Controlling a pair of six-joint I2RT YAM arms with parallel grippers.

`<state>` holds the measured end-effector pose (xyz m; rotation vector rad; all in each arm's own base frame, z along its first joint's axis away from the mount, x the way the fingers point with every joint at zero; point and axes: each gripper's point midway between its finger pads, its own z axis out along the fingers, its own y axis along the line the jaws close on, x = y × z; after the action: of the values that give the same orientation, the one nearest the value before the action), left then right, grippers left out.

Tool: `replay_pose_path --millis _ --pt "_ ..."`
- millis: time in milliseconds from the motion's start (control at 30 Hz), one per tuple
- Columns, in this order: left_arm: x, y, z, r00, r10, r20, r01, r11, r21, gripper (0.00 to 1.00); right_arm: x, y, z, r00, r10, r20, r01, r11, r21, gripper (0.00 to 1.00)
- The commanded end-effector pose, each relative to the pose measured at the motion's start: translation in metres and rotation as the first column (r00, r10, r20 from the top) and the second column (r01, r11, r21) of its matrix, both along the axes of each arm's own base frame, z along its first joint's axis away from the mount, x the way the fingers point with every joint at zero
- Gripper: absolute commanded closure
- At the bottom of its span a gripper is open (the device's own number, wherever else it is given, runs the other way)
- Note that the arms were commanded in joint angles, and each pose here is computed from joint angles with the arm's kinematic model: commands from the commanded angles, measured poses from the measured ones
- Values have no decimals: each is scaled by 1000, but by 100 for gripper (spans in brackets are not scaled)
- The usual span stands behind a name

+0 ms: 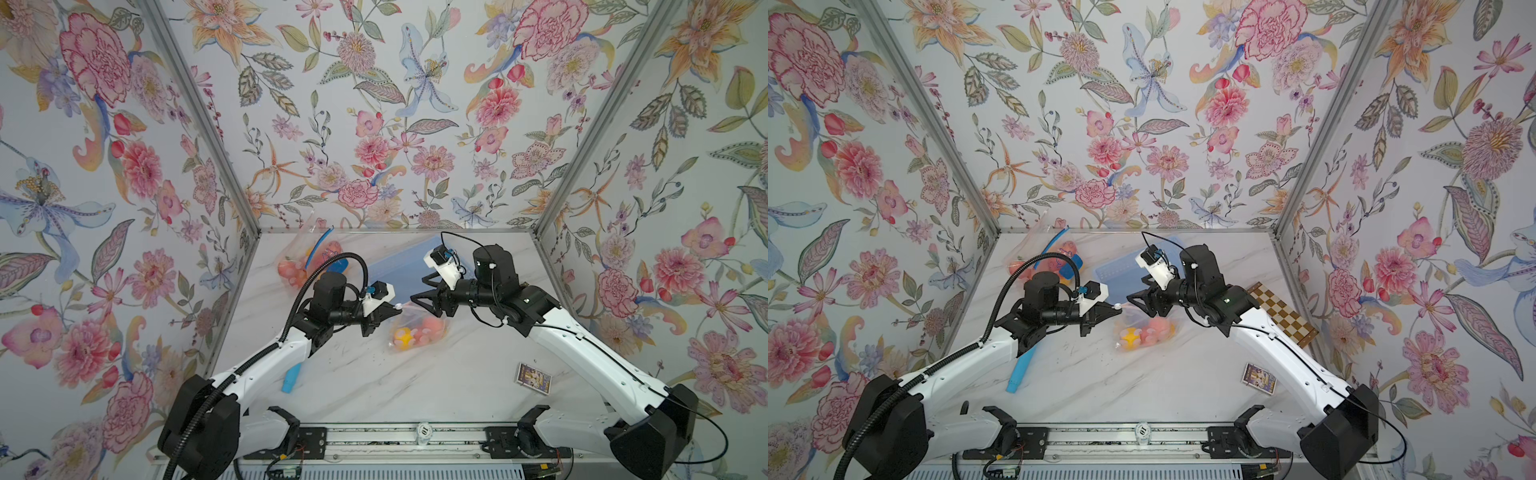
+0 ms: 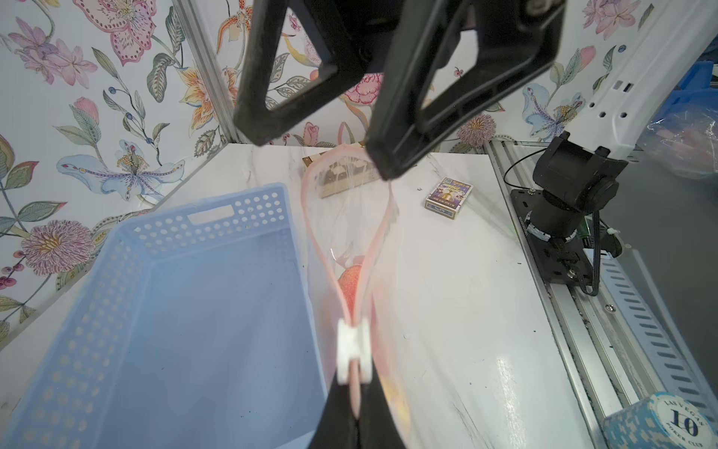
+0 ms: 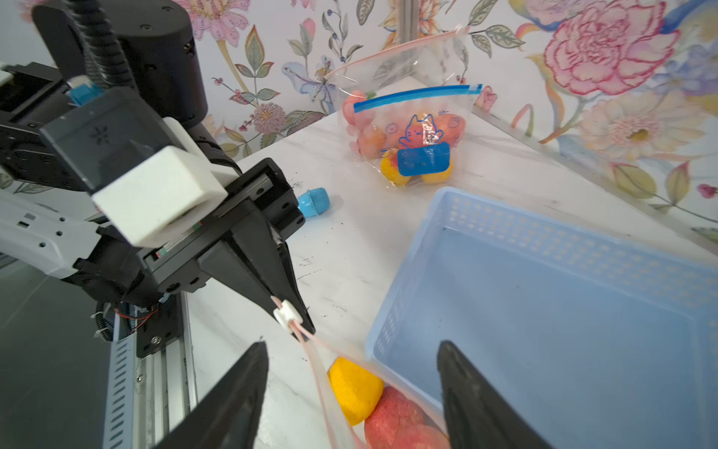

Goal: Place the peach in a zip-top bag and seal the zipper
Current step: Zip the zipper on the zipper food storage bag.

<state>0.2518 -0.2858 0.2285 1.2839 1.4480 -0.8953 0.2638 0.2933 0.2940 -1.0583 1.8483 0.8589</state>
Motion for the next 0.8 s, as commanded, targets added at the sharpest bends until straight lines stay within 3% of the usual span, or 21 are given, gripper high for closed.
replay_pose_path --millis 0,233,333,767 --pt "-1 2 -4 1000 -24 -9 24 1000 5 100 -14 14 8 988 153 12 -153 988 15 39" --pt "2 5 -2 1000 -13 -18 13 1000 -9 100 -14 30 2 972 235 -19 -234 972 17 48" --pt "3 8 -1 999 -15 -30 14 1000 -19 100 -14 35 -6 970 241 -40 -241 971 3 57" --pt "-2 12 0 998 -40 -49 38 999 -33 100 -25 58 -30 964 265 10 -261 955 -143 59"
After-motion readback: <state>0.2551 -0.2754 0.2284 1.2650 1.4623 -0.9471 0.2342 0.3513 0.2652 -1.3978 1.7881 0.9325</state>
